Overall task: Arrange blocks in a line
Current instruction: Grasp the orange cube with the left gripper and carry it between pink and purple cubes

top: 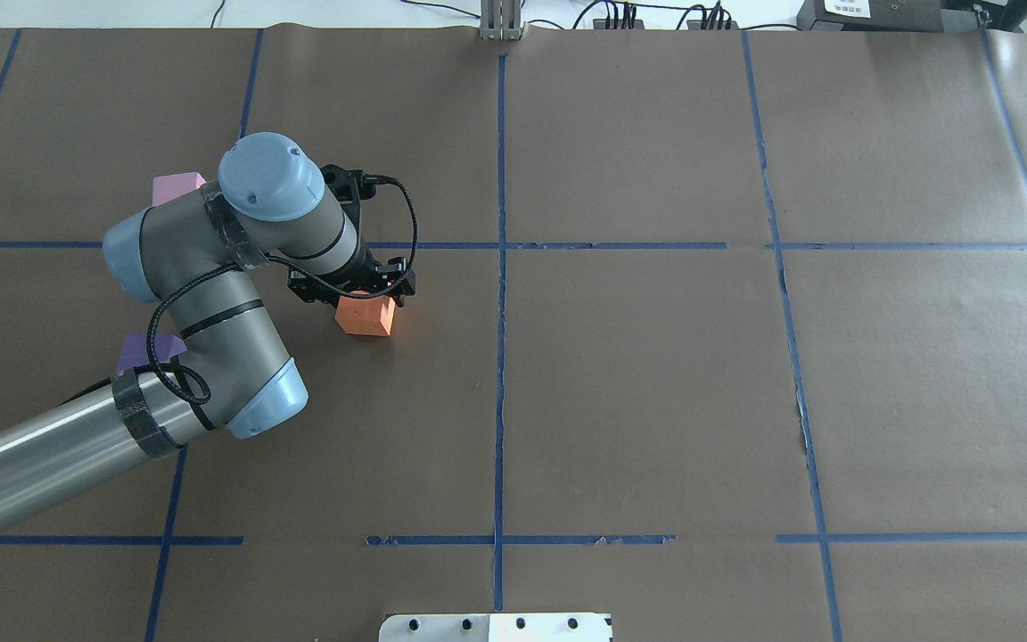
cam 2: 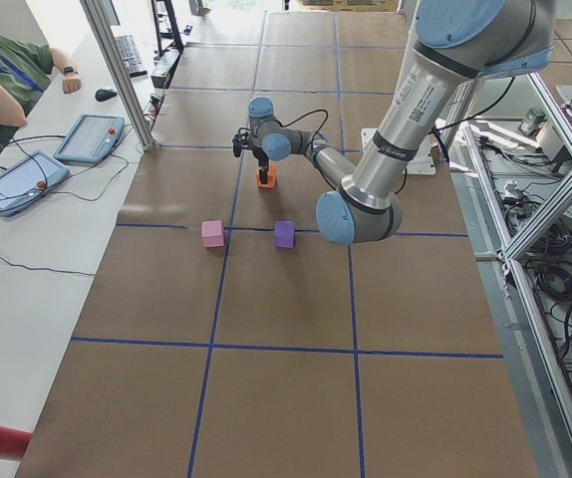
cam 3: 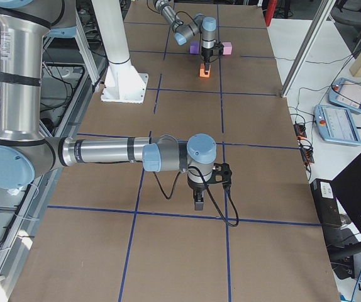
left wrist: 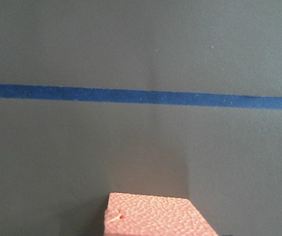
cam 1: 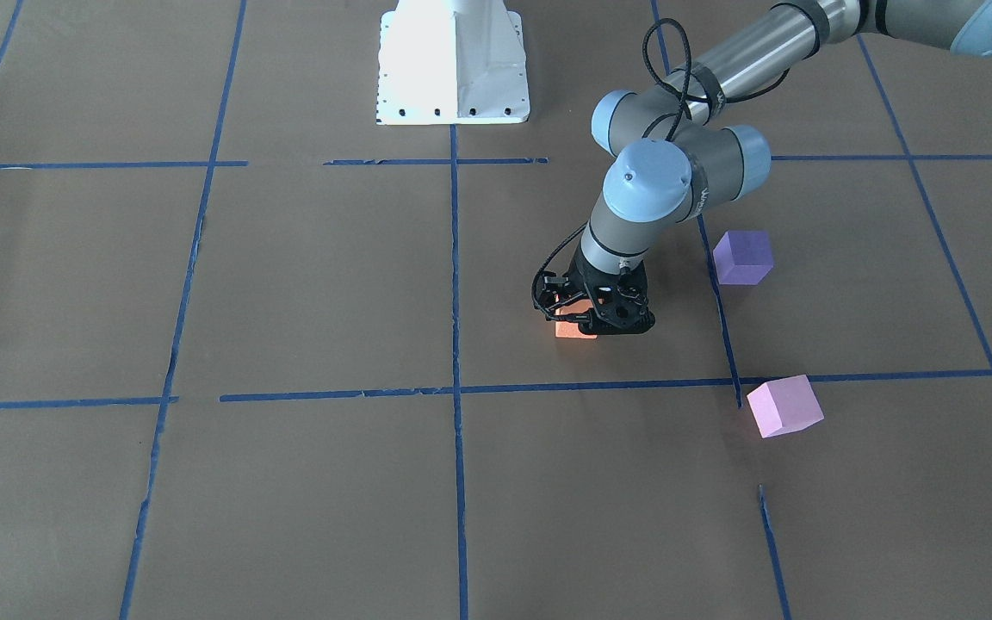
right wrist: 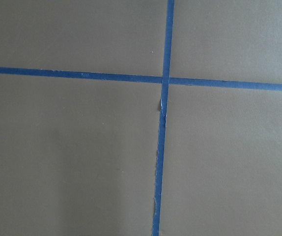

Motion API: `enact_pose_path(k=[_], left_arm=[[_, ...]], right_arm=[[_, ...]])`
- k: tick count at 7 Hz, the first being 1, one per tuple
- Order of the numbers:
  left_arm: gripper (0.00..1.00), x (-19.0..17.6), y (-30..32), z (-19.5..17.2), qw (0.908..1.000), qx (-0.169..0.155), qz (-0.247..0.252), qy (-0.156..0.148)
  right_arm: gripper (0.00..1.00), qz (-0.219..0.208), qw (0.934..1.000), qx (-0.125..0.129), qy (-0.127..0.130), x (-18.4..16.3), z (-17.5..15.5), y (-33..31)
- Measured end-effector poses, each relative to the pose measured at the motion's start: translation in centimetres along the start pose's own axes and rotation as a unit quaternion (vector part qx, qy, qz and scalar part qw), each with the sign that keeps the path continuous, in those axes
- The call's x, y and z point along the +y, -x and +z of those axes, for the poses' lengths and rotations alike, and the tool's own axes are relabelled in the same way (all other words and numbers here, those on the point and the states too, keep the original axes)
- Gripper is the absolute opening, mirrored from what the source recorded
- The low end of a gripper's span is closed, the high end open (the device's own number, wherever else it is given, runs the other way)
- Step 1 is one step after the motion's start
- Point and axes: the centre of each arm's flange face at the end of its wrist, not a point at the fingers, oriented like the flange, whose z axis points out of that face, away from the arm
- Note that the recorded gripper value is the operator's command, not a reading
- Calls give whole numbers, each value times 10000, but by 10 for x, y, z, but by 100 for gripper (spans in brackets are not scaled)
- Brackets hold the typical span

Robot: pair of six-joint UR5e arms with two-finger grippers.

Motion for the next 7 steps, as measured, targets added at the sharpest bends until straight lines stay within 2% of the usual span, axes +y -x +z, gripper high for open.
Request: enact_pose_path(k=[2, 5, 7], left_arm=[[11, -6, 15, -5, 10000, -8, -47, 66], [14, -51, 154, -46, 9994, -261, 223, -63], [23, -54, 228, -47, 9983, -408, 396, 105]], right_arm=[[100, -2, 10000, 0, -2, 0, 0, 0], [100, -3, 10000, -4, -3, 0, 0, 0], [100, -1, 10000, -1, -1, 0, 0, 0]])
